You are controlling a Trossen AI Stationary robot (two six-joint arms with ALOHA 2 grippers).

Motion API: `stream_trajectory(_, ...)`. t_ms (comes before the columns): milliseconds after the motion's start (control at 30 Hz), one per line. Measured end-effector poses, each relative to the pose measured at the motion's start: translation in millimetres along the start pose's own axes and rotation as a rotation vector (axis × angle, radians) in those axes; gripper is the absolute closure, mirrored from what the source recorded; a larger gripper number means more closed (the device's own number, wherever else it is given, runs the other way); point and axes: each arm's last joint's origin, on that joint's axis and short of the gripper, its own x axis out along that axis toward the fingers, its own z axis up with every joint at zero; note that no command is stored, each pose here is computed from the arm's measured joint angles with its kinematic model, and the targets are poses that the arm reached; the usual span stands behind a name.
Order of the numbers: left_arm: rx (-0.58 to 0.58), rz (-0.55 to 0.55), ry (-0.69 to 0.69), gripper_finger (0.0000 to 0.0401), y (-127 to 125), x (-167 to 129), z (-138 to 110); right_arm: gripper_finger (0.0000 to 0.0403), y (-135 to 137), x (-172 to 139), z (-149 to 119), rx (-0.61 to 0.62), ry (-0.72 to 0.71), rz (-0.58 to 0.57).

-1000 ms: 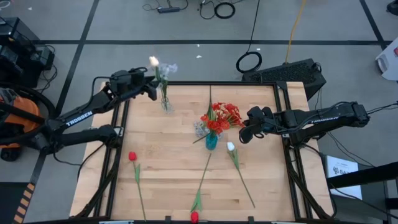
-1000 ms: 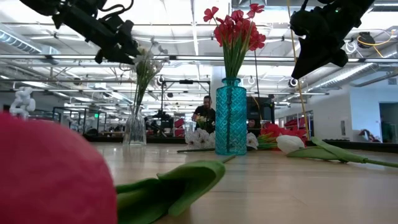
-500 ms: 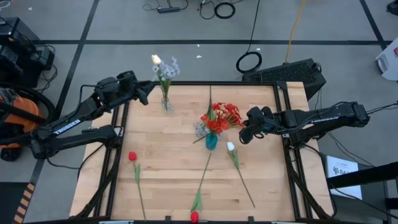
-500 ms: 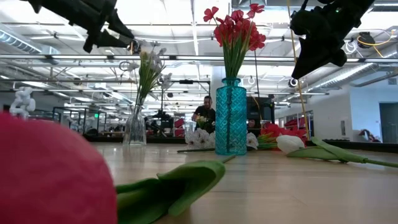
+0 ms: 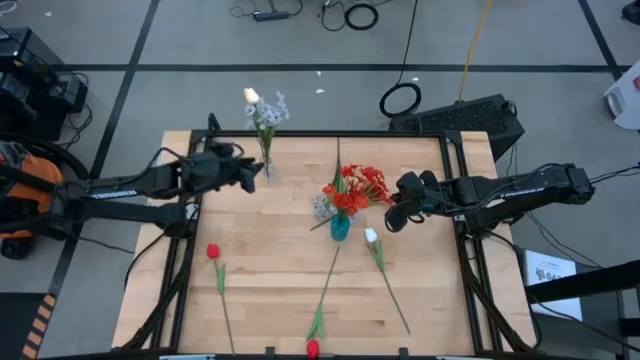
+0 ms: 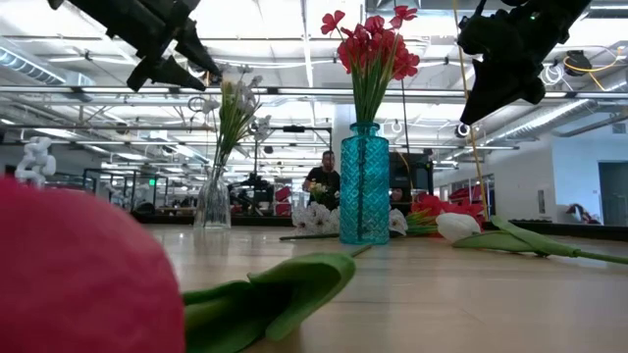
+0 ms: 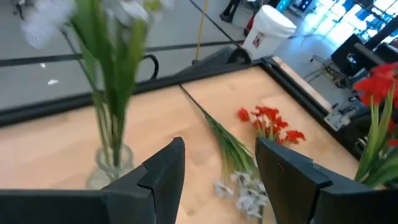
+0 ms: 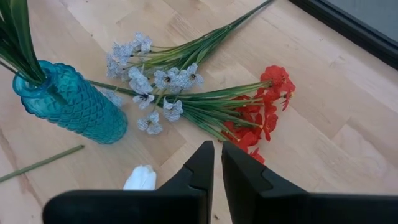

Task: Sort flowers into vase by color
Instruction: Put the right red tulip into the blue vase

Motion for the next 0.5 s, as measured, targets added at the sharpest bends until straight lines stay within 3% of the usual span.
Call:
stream_trajectory(167, 0.004, 0.008, 0.062, 0.0201, -19, 8, -19, 0.0378, 0, 0, 0, -0.007, 0.001, 0.001)
stream_trajectory(500, 0.024, 0.01, 0.153, 0.0201, -66, 20, -27, 0.0378, -1, 0, -1, -0.036, 0.011, -0.004)
